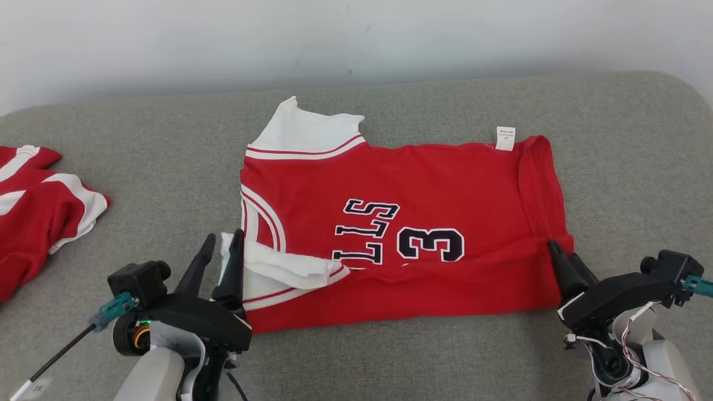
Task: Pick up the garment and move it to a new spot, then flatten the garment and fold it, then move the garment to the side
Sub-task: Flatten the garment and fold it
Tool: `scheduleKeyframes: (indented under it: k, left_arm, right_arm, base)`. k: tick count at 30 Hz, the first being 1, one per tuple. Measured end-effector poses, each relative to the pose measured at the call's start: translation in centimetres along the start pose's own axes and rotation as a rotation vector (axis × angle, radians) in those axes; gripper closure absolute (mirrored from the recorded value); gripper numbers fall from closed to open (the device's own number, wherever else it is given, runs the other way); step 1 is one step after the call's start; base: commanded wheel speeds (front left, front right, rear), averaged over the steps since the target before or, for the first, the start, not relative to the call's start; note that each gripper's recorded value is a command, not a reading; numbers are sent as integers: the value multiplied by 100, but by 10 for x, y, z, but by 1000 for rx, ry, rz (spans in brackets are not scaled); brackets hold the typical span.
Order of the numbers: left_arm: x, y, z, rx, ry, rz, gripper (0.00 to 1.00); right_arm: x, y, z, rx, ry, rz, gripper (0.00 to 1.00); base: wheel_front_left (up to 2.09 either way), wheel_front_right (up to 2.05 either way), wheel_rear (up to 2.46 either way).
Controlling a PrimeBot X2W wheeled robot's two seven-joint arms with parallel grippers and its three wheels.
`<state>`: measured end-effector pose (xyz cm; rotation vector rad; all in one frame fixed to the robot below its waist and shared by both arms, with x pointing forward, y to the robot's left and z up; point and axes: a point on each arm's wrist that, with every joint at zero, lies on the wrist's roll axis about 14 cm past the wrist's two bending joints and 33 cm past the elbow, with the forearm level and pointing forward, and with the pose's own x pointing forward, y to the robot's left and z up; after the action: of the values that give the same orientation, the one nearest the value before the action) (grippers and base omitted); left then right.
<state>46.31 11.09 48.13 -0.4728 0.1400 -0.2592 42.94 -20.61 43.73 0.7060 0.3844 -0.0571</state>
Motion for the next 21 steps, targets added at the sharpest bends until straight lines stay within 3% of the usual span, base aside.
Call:
scheduleKeyframes:
  k: [7,14,21]
  left_arm:
    - [-15,17,1,39,-31,35,0]
    - [-48,27,-38,54,67,71,0]
    - [-63,34,-71,116,189,74,0]
  right_arm:
    - [-16,-7,5,-139,-28,-8,0]
    - [-30,-26,9,-325,-31,-44,0]
    - [-21,-25,3,-381,-17,-38,0]
  base:
    - [0,0,0]
    - [0,0,0]
    - [0,0,0]
